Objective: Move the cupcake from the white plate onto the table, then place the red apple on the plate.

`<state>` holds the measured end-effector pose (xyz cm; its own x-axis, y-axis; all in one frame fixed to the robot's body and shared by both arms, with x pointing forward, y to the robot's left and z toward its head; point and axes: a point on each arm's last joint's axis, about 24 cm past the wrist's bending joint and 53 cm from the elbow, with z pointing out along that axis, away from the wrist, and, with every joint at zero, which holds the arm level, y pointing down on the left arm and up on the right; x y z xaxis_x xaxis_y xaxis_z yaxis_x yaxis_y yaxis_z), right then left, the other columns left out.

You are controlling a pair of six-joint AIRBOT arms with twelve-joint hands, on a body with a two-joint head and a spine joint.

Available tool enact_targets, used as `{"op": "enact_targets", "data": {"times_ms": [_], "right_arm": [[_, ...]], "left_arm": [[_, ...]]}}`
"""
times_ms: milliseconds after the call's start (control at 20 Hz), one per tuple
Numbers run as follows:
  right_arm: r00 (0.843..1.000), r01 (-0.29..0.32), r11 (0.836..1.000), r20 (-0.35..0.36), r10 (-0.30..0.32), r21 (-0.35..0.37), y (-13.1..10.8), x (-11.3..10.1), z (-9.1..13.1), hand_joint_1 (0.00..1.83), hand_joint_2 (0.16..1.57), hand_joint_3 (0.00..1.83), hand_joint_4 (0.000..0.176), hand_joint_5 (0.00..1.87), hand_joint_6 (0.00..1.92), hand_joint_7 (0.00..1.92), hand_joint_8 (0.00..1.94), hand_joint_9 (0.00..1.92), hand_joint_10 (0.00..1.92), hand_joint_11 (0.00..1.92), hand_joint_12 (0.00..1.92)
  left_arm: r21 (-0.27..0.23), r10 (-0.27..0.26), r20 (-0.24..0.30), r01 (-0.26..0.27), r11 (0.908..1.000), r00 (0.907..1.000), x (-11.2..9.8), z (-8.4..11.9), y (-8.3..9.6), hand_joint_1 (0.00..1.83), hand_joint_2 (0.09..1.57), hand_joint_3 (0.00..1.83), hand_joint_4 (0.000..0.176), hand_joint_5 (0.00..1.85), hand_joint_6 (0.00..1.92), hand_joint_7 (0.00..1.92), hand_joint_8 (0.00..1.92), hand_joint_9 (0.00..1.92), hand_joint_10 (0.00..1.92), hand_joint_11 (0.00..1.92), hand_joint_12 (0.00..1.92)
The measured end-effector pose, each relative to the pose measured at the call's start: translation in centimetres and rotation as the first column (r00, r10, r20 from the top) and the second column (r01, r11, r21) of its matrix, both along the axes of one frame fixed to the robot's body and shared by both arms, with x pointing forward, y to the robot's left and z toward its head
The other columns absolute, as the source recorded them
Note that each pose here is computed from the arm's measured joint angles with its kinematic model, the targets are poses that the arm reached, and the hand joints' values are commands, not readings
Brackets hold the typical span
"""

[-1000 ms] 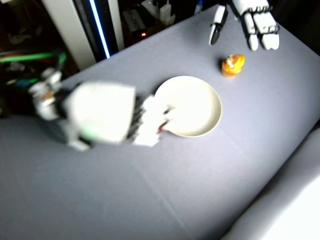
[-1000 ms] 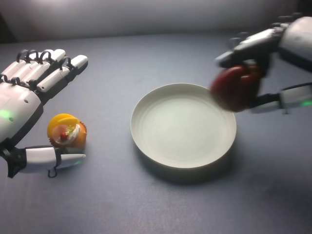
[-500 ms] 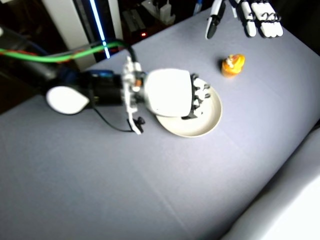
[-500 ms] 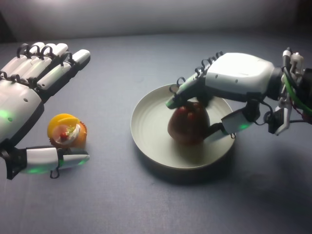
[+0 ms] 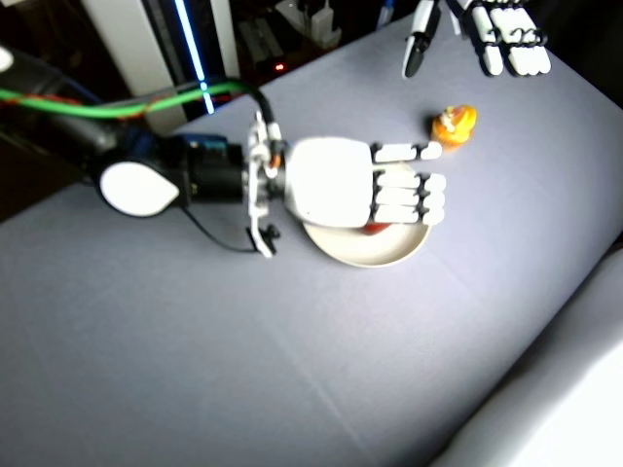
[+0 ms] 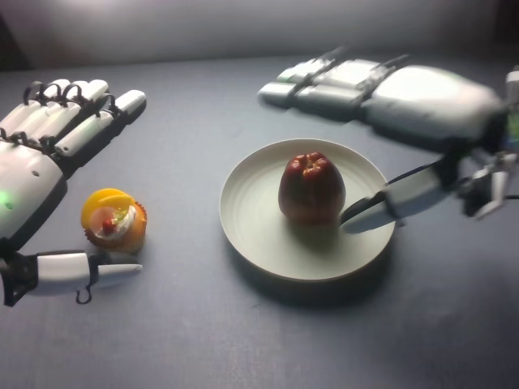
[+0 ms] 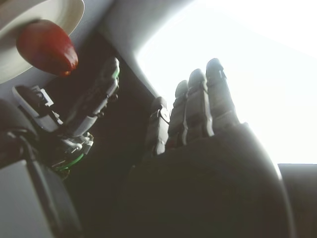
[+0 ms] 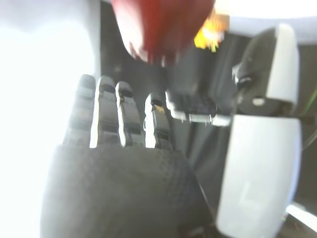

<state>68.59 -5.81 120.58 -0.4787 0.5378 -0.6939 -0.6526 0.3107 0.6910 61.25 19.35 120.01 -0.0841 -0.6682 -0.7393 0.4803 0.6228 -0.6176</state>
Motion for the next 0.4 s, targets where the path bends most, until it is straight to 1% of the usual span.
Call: {"op": "enact_targets", "data": {"times_ms": [50, 100, 150, 200, 250, 300, 350, 400], "right_arm": [[1.000, 0.028, 0.999, 0.003, -0.028, 0.036, -1.8, -0.3, 0.5, 0.77, 0.76, 0.00, 0.176, 0.00, 0.00, 0.00, 0.00, 0.00, 0.00, 0.00, 0.00], [0.998, 0.060, 0.996, 0.007, -0.061, 0.069, -3.7, -0.7, 0.8, 0.82, 0.79, 0.00, 0.176, 0.00, 0.00, 0.00, 0.00, 0.00, 0.00, 0.00, 0.00], [0.995, 0.097, 0.989, 0.000, -0.098, 0.113, -5.9, -1.3, 1.0, 0.87, 0.77, 0.00, 0.176, 0.00, 0.00, 0.00, 0.00, 0.00, 0.00, 0.00, 0.00], [0.994, 0.112, 0.982, -0.002, -0.113, 0.149, -7.1, -2.0, 1.3, 0.85, 0.78, 0.00, 0.176, 0.00, 0.00, 0.00, 0.00, 0.00, 0.00, 0.00, 0.00], [0.992, 0.124, 0.975, 0.007, -0.128, 0.185, -8.3, -2.8, 1.8, 0.83, 0.78, 0.00, 0.176, 0.00, 0.00, 0.00, 0.00, 0.00, 0.00, 0.00, 0.00], [0.989, 0.134, 0.961, 0.019, -0.143, 0.242, -9.6, -3.7, 2.4, 0.83, 0.80, 0.01, 0.176, 0.00, 0.00, 0.00, 0.00, 0.00, 0.00, 0.00, 0.00], [0.986, 0.148, 0.944, 0.029, -0.163, 0.293, -11.1, -4.4, 2.8, 0.84, 0.86, 0.01, 0.176, 0.00, 0.00, 0.00, 0.00, 0.00, 0.00, 0.00, 0.00], [0.982, 0.170, 0.928, 0.028, -0.189, 0.333, -12.4, -4.8, 2.8, 0.89, 0.89, 0.01, 0.154, 0.00, 0.00, 0.02, 0.01, 0.04, 0.01, 0.05, 0.02]], "left_arm": [[-0.009, 0.000, 0.005, 0.000, 1.0000, 1.0000, -0.2, 0.2, 0.2, 0.84, 0.82, 0.00, 0.176, 0.00, 0.00, 0.00, 0.00, 0.00, 0.00, 0.00, 0.00], [-0.020, 0.001, 0.013, -0.001, 0.9998, 0.9999, -0.4, 0.5, 0.4, 0.82, 0.82, 0.01, 0.176, 0.00, 0.00, 0.00, 0.00, 0.00, 0.00, 0.00, 0.00], [-0.049, -0.002, 0.031, 0.003, 0.9988, 0.9995, -0.7, 1.1, 0.7, 0.82, 0.85, 0.02, 0.176, 0.00, 0.00, 0.00, 0.00, 0.00, 0.00, 0.00, 0.00], [-0.072, -0.007, 0.042, 0.010, 0.9974, 0.9991, -0.9, 1.6, 0.8, 0.83, 0.86, 0.02, 0.167, 0.00, 0.00, 0.00, 0.00, 0.00, 0.00, 0.00, 0.00], [-0.100, -0.015, 0.050, 0.020, 0.9948, 0.9986, -1.2, 1.9, 1.0, 0.77, 0.86, 0.02, 0.173, 0.00, 0.00, 0.00, 0.00, 0.00, 0.00, 0.01, 0.00], [-0.135, -0.026, 0.061, 0.034, 0.9903, 0.9978, -1.5, 2.3, 1.2, 0.72, 0.87, 0.02, 0.155, 0.00, 0.00, 0.00, 0.00, 0.00, 0.00, 0.04, 0.02], [-0.163, -0.038, 0.065, 0.048, 0.9855, 0.9971, -1.8, 2.5, 1.3, 0.76, 0.88, 0.02, 0.114, 0.00, 0.00, 0.00, 0.00, 0.00, 0.00, 0.09, 0.04], [-0.191, -0.050, 0.072, 0.063, 0.9796, 0.9962, -1.9, 2.8, 1.5, 0.63, 1.08, 0.03, 0.116, 0.03, 0.00, 0.00, 0.00, 0.02, 0.00, 0.07, 0.04]]}}
